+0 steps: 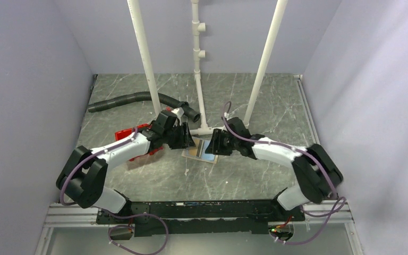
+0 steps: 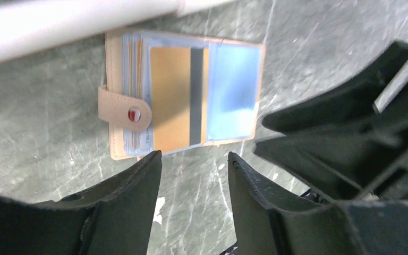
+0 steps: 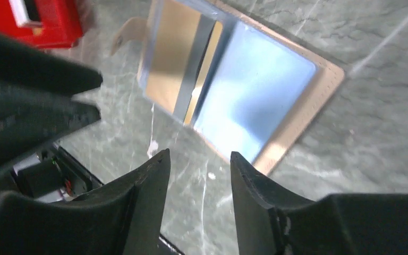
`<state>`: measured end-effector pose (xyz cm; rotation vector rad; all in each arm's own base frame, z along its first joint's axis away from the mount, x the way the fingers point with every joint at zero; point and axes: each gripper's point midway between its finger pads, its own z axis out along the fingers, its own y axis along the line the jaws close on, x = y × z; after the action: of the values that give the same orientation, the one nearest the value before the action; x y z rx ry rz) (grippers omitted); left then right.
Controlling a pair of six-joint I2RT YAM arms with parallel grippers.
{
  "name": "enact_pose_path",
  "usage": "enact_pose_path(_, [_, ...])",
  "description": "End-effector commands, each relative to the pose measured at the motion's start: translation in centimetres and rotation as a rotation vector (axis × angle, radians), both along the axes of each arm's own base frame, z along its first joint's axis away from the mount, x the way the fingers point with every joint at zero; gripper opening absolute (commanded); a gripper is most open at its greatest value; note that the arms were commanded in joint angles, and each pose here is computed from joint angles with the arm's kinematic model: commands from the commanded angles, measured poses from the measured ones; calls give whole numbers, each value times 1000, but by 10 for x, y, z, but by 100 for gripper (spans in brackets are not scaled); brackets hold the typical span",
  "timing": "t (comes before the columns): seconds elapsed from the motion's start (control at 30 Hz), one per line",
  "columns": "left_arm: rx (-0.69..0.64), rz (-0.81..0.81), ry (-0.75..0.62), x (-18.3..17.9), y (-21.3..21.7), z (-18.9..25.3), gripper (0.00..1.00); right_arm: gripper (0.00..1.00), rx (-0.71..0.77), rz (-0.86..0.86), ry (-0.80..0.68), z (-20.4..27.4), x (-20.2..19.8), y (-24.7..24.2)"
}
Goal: Put the credit cards into the card holder
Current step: Insert the credit card into the card holder, then close the card holder at the center of the board.
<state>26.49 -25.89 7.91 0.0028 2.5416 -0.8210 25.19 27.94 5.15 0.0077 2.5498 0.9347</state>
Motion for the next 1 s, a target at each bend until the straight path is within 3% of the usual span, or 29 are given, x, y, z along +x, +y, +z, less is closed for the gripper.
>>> enact_pose_path(0.0, [30, -26, -64, 12, 4, 27, 55, 53, -146, 34, -16, 16, -20, -46])
enact_pose_path(0.13, [72, -33, -65, 23, 2, 13, 55, 63, -10, -80, 20, 18, -22, -59])
enact_pose_path(0.33, [178, -10, -74, 39, 10, -9, 54, 68, 231, -201, 61, 12, -6, -51])
enact_pose_path(0.5, [231, 8, -45, 41, 16, -29, 52, 68, 292, -205, 90, 5, 3, -41])
enact_pose_path(0.77, [206, 24, -7, 35, 14, -48, 32, 66, 282, -231, 116, -8, 10, -35])
enact_pose_path(0.97, [150, 16, 26, 23, 9, -51, 24, 64, 328, -184, 96, 2, 14, -12])
